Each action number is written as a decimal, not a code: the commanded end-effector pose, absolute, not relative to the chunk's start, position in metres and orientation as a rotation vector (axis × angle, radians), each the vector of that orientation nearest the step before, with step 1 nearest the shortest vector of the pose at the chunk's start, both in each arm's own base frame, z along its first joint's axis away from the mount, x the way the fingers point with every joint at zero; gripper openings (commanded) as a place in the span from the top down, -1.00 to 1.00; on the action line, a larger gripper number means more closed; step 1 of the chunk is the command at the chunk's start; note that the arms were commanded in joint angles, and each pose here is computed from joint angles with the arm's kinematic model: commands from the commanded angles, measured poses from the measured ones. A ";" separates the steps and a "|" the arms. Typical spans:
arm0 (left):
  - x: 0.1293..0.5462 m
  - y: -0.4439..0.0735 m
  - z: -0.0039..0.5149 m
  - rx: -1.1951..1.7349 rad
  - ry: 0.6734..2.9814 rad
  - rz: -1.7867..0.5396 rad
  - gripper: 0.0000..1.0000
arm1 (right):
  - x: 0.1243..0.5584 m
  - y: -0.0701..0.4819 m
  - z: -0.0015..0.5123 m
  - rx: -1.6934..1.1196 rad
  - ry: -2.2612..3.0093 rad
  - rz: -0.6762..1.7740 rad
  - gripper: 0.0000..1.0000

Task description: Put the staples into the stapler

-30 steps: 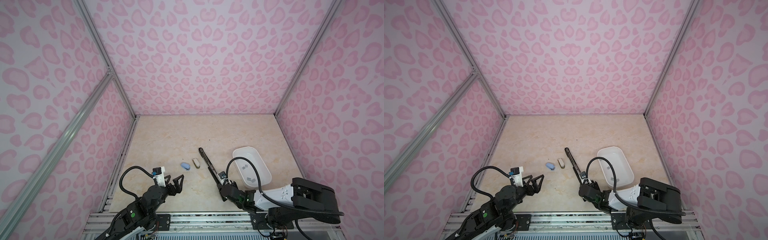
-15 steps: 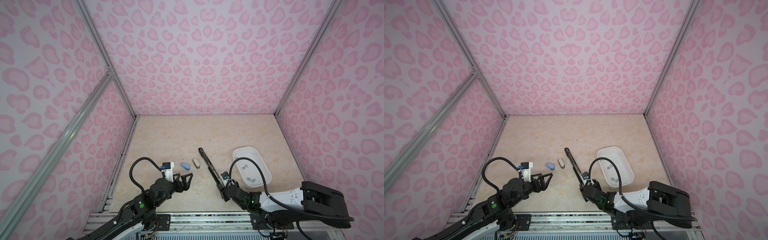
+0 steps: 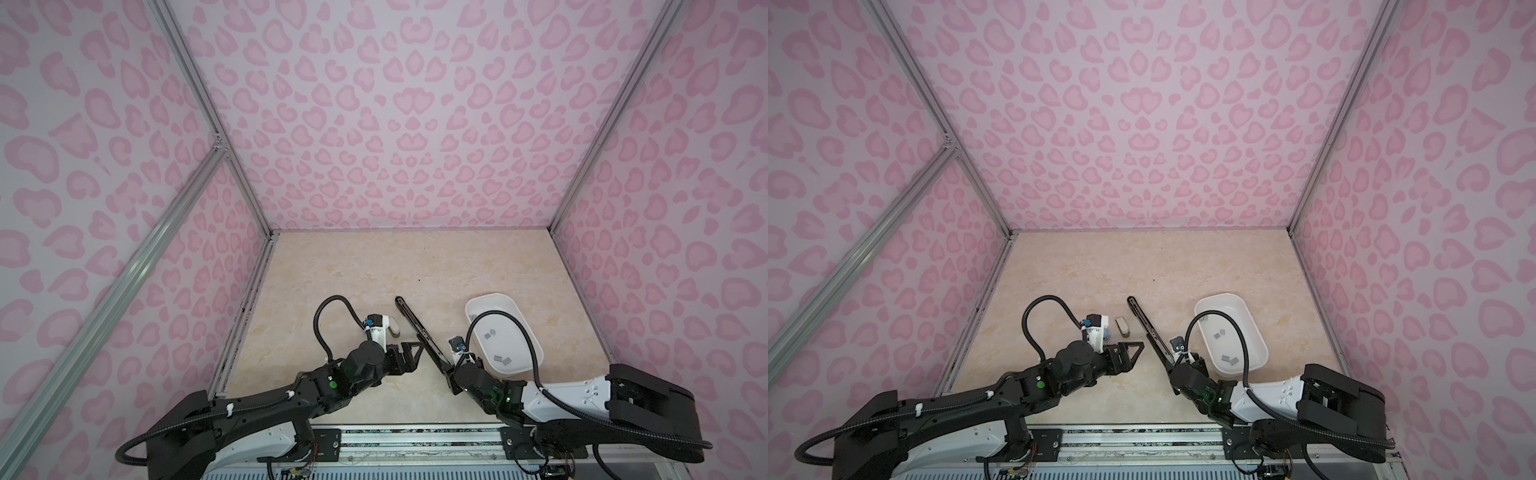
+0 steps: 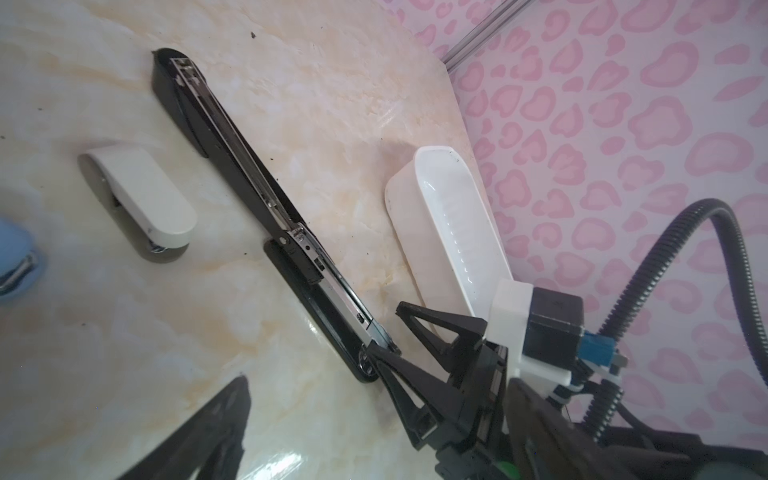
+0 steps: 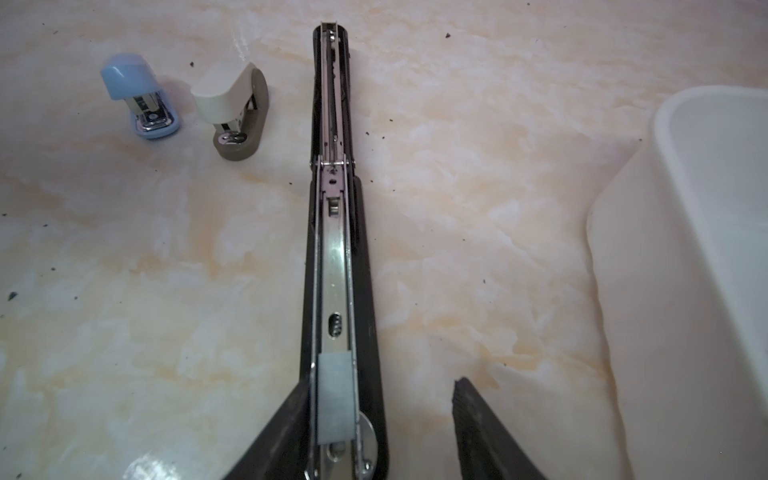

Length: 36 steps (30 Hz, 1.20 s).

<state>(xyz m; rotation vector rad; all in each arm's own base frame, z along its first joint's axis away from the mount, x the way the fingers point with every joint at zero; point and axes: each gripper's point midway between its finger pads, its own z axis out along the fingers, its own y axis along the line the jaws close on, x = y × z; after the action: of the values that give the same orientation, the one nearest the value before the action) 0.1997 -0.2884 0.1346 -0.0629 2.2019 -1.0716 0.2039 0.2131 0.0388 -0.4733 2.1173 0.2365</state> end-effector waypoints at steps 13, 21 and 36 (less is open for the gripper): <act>0.243 -0.333 0.112 -0.246 2.178 -1.047 -0.92 | 0.208 0.213 0.035 -0.435 2.116 0.245 -0.03; 0.267 -0.342 0.078 -0.297 2.241 -1.041 -0.92 | 0.207 0.211 0.030 -0.423 2.126 0.254 -0.01; 0.309 -0.337 0.046 -0.368 2.292 -1.025 -0.92 | 0.206 0.215 0.023 -0.441 2.145 0.254 0.03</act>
<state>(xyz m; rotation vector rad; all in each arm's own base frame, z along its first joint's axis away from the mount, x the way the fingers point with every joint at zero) 0.3062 -0.3339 0.0500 -0.3612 2.2764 -0.9991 0.2063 0.2151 0.0237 -0.4444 2.1435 0.2524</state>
